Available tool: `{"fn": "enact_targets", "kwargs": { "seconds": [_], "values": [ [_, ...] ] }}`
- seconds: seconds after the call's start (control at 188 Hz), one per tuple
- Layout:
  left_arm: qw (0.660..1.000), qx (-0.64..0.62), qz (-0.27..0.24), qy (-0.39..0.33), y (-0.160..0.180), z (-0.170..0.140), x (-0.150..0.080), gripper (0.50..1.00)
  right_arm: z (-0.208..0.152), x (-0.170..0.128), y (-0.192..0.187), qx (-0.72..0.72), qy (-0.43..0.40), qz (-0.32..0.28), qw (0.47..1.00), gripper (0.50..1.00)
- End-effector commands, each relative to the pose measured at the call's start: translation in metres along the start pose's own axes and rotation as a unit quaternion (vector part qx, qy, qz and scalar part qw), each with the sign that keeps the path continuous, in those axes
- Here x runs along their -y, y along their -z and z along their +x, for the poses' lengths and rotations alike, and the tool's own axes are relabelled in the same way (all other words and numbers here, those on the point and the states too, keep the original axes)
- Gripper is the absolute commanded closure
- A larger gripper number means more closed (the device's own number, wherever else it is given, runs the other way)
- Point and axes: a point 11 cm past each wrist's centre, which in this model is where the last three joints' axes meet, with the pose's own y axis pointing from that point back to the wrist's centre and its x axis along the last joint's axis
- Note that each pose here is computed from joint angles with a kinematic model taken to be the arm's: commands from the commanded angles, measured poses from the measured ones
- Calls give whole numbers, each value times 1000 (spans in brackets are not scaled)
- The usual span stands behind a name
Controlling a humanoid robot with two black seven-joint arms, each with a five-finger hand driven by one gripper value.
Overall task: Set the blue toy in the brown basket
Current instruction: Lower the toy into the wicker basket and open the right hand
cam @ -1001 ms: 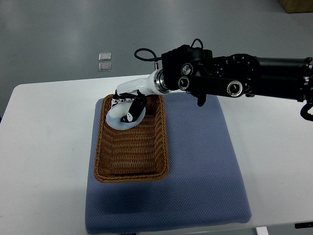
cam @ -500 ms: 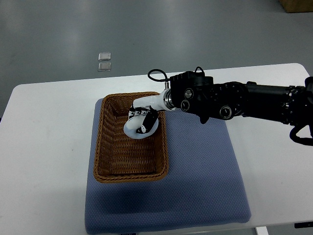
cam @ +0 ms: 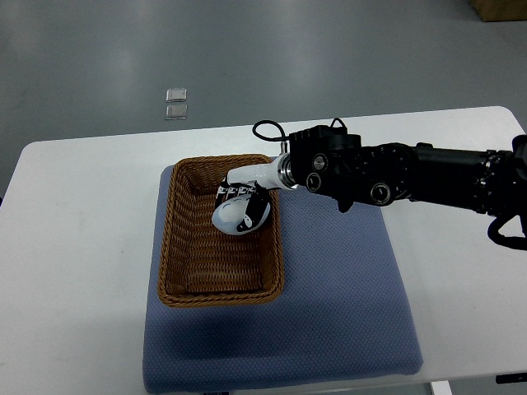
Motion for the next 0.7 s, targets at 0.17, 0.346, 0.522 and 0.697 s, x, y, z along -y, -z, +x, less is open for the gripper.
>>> {"fn": "enact_targets", "kwargs": {
  "seconds": [0.17, 0.346, 0.522, 0.697],
  "values": [
    [1000, 0, 1, -1, 1, 1, 0, 500, 6, -2, 6, 5, -4, 7, 1000, 746],
    [1000, 0, 0, -1, 0, 1, 0, 500, 12, -5, 16, 13, -9, 30, 999, 716],
    [1000, 1, 0, -1, 0, 1, 0, 500, 16, -6, 23, 38, -11, 45, 998, 709],
    [1000, 1, 1, -3, 1, 2, 0, 500, 15, -6, 24, 42, -11, 52, 998, 691]
  ]
}}
